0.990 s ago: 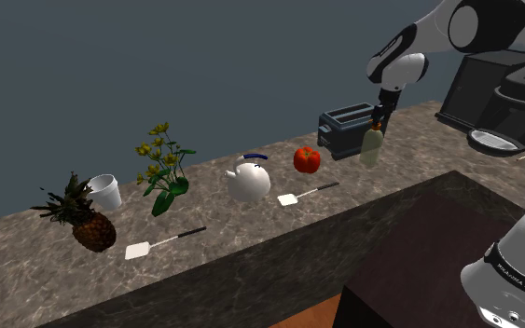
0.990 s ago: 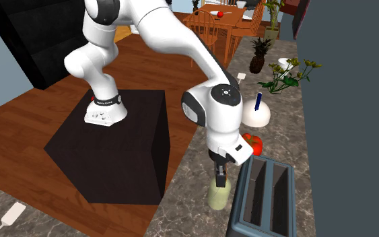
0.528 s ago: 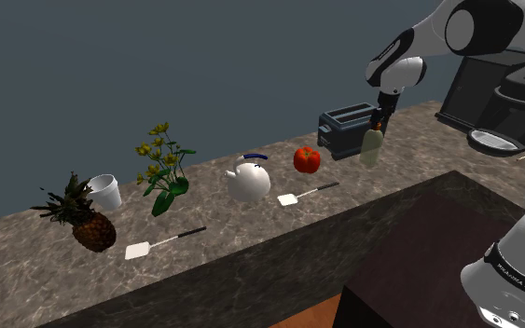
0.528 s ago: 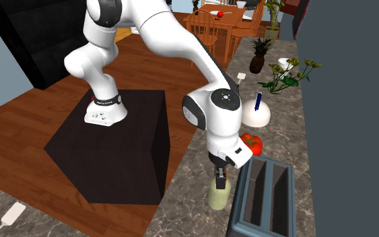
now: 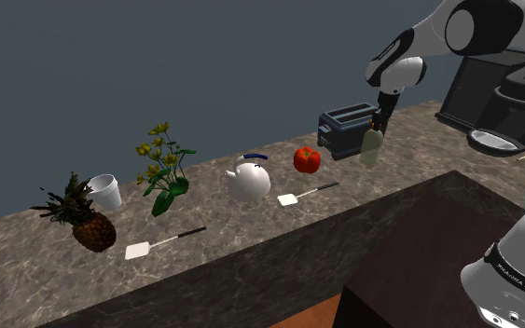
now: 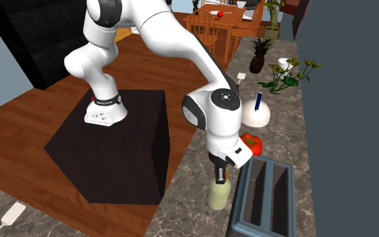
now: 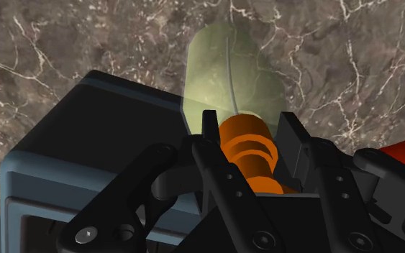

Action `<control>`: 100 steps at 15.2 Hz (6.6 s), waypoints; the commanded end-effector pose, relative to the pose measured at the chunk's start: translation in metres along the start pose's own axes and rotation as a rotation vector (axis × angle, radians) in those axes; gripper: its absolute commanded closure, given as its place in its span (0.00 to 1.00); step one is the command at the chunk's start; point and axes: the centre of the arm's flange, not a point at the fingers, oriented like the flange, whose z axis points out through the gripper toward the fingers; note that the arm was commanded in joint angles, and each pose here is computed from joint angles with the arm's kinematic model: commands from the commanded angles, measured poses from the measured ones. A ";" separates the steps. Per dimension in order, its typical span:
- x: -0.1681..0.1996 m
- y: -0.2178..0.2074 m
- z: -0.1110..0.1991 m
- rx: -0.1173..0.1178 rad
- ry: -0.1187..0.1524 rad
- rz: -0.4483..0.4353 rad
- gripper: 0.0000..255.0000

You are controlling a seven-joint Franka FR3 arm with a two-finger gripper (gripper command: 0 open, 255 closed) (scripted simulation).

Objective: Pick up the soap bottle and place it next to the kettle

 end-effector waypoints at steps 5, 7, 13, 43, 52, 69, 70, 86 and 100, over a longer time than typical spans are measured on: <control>0.000 0.000 0.000 0.000 0.000 0.000 1.00; 0.001 0.000 -0.010 0.000 0.000 0.000 1.00; 0.002 0.000 -0.042 0.000 0.000 0.000 1.00; 0.012 -0.001 -0.200 0.000 0.000 0.000 1.00; 0.015 -0.002 -0.247 0.000 0.000 0.000 1.00; 0.022 -0.068 -0.307 0.000 0.000 0.000 1.00; 0.022 -0.081 -0.307 0.000 0.000 0.000 1.00; 0.034 -0.292 -0.306 0.000 0.000 0.000 1.00; 0.044 -0.477 -0.304 0.000 0.000 0.000 1.00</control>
